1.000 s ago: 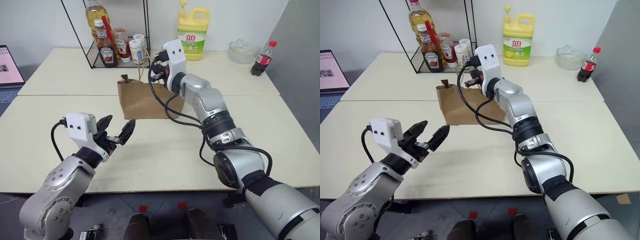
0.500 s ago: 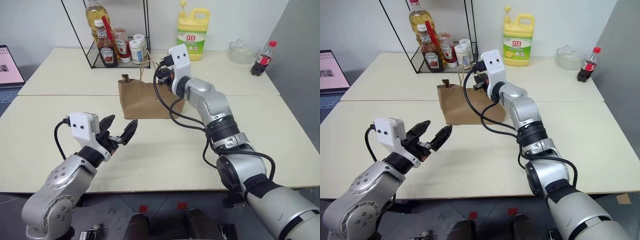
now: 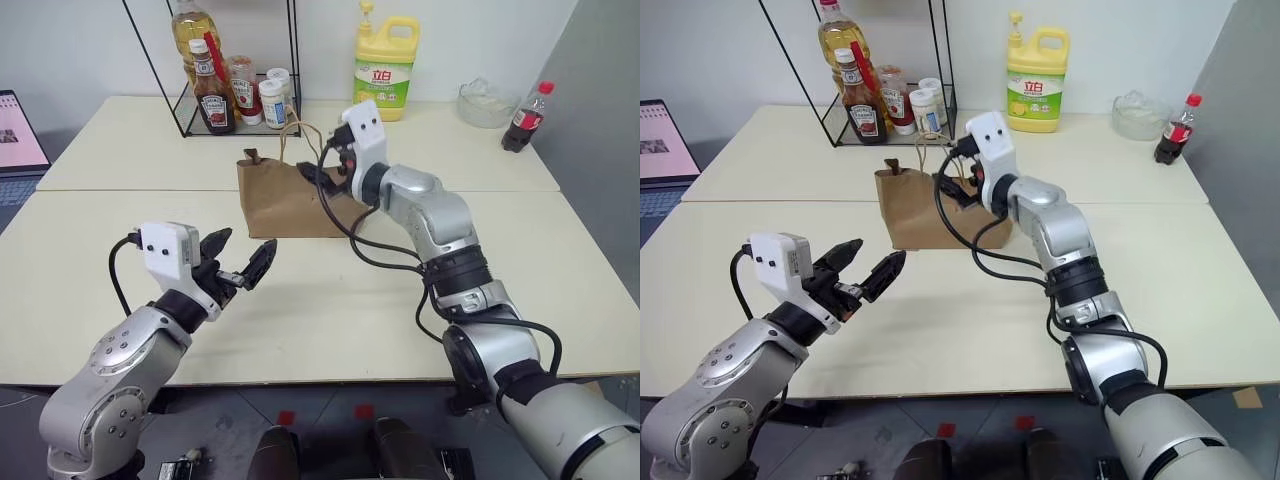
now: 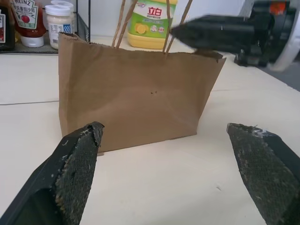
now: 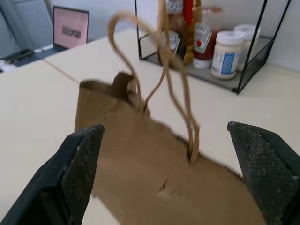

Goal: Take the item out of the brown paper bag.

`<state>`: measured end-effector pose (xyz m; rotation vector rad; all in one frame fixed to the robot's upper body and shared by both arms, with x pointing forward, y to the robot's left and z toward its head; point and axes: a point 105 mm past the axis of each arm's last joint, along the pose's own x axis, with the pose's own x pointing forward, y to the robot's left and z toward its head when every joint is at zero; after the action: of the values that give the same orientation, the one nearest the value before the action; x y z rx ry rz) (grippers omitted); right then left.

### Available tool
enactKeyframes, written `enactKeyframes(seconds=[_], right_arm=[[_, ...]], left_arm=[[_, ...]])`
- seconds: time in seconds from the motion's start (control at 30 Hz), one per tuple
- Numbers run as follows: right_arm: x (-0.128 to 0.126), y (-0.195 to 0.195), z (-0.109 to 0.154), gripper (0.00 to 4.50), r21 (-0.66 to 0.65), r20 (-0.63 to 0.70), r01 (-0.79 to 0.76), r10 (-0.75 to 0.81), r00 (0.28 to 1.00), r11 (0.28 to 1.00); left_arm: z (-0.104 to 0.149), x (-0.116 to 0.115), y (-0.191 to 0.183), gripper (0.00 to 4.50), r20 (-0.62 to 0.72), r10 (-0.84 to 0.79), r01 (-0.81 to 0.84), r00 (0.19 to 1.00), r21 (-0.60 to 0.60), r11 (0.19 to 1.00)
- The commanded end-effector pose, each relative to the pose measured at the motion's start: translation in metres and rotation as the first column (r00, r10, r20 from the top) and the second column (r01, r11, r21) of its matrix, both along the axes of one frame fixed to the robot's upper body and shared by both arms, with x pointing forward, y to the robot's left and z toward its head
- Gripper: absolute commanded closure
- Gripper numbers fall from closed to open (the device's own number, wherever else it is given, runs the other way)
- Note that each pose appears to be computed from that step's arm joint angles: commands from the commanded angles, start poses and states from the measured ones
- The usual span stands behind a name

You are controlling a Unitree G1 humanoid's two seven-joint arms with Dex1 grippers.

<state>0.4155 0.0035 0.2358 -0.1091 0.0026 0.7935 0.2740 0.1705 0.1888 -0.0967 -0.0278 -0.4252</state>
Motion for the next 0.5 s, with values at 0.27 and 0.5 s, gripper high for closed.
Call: enactKeyframes(seconds=[0.27, 0.5], right_arm=[[-0.039, -0.044, 0.024, 0.02, -0.082, 0.198, -0.061, 0.076, 0.977, 0.995], [-0.066, -0.076, 0.009, 0.02, -0.026, 0.175, -0.008, 0.013, 0.984, 1.0]], left_arm=[[0.036, 0.008, 0.01, 0.0, 0.048, -0.129, 0.122, 0.99, 0.126, 0.984], [0.067, 0.053, 0.026, 0.0, 0.094, -0.16, 0.121, 0.983, 0.332, 0.936]])
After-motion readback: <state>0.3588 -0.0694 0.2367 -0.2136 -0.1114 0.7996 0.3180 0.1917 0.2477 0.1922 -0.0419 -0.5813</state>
